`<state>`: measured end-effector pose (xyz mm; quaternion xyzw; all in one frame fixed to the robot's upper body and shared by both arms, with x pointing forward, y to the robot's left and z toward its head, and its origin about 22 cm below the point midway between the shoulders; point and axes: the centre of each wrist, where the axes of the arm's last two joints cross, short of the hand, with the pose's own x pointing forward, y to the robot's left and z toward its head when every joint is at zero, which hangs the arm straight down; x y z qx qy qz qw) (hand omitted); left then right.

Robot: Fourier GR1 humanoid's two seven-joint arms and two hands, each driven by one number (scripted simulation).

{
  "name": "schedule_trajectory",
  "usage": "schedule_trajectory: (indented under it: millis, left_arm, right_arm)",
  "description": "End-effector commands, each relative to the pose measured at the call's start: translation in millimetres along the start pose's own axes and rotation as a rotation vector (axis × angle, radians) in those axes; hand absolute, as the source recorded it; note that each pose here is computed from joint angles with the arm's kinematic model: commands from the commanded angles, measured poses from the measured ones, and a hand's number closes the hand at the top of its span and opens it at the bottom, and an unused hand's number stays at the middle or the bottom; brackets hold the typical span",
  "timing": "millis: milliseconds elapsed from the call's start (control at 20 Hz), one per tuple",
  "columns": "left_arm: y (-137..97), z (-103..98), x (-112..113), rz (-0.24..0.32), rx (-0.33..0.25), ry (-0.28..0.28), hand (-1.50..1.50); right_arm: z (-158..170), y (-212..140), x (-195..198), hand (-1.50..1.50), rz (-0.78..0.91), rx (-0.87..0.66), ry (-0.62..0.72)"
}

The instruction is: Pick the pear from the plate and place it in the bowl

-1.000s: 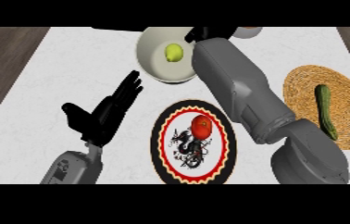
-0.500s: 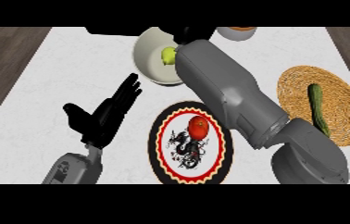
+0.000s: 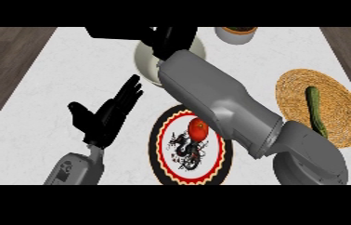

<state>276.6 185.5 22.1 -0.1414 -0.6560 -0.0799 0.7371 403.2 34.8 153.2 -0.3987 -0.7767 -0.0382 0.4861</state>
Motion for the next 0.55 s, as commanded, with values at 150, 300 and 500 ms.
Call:
schedule_trajectory:
  millis: [150, 300, 500]
  left_arm:
    - [0.7, -2.4, 0.5, -0.008, -0.010, 0.008, 0.00]
    - [-3.7, -2.2, -4.1, 0.004, -0.027, 0.018, 0.00]
    - [-9.1, -6.1, -0.3, -0.007, -0.061, 0.004, 0.00]
  right_arm:
    - [33.1, -0.5, -8.7, 1.50, -0.069, 0.073, 0.000]
    - [45.9, -2.2, -16.1, 1.50, -0.077, 0.112, 0.053]
    - [71.7, -6.8, -34.2, 1.50, -0.068, 0.188, 0.135]
